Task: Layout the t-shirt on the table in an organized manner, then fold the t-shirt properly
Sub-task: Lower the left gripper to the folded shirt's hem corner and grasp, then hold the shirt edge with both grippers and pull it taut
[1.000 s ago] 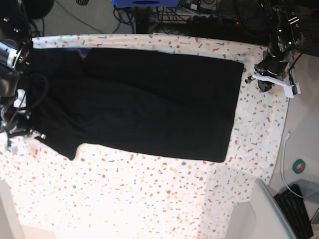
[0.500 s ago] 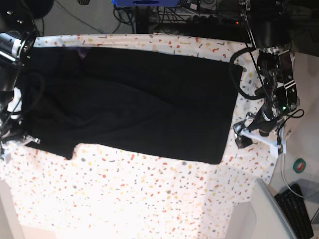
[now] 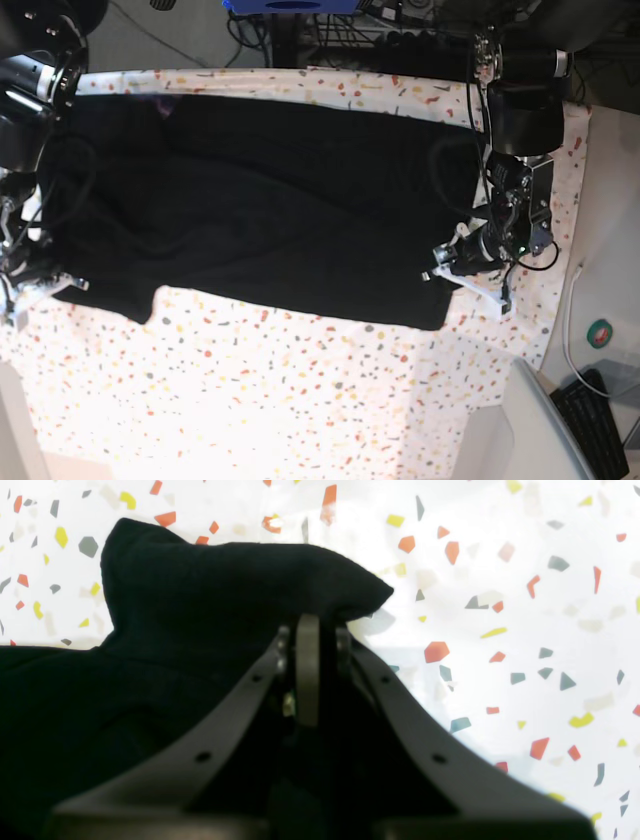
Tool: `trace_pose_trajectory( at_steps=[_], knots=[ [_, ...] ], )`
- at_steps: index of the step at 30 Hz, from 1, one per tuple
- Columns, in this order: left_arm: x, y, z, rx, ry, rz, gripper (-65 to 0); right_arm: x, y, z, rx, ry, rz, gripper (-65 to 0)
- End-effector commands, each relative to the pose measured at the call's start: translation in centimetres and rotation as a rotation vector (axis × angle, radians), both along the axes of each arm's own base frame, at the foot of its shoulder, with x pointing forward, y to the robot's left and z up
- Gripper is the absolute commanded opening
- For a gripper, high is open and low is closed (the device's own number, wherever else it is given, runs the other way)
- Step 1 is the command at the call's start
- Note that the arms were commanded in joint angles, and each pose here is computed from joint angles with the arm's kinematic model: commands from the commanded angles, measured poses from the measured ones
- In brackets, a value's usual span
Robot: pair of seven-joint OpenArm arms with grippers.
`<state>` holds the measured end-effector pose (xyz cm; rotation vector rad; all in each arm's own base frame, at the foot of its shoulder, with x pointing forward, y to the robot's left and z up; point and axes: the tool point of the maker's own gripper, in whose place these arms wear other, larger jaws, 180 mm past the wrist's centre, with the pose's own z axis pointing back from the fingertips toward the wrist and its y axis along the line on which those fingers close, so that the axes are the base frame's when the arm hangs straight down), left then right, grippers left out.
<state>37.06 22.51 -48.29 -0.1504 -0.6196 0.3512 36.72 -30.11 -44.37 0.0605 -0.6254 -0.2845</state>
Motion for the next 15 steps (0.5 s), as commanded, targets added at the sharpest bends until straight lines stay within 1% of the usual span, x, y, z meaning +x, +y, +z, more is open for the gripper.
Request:
trace_pose_trajectory(
  at_steps=[1, 3, 4, 6, 7, 10, 15],
  knots=[
    [0.3, 0.7, 0.1, 0.019, 0.017, 0.014, -39.0, 1.6, -1.1, 2.1, -0.020, -0.065, -0.007, -65.0],
    [0.0, 0.6, -0.1, 0.015, 0.023, 0.014, -43.4, 1.6, -1.1, 2.1, -0.020, -0.065, -0.007, -65.0],
    [-0.1, 0.7, -0.2, 0.017, 0.025, 0.015, -47.7, 1.6, -1.1, 2.1, -0.020, -0.065, -0.007, -65.0],
    [0.2, 0.8, 0.2, 0.019, 0.014, 0.013, -62.4, 1.6, -1.1, 2.1, -0.020, -0.065, -0.007, -65.0],
    [-0.2, 0.8, 0.1, 0.022, 0.015, 0.010, -65.0, 1.6, -1.0, 2.0, -0.019, -0.065, -0.007, -65.0],
    [-0.1, 0.9, 1.6, 0.041, -0.035, 0.003, -65.0, 1.6, -1.0, 2.0, -0.019, -0.065, -0.007, -65.0],
    [-2.1, 0.2, 2.2, 0.043, -0.013, -0.034, -65.0, 1.6, -0.9, 2.0, -0.017, -0.065, -0.006, -65.0]
  ],
)
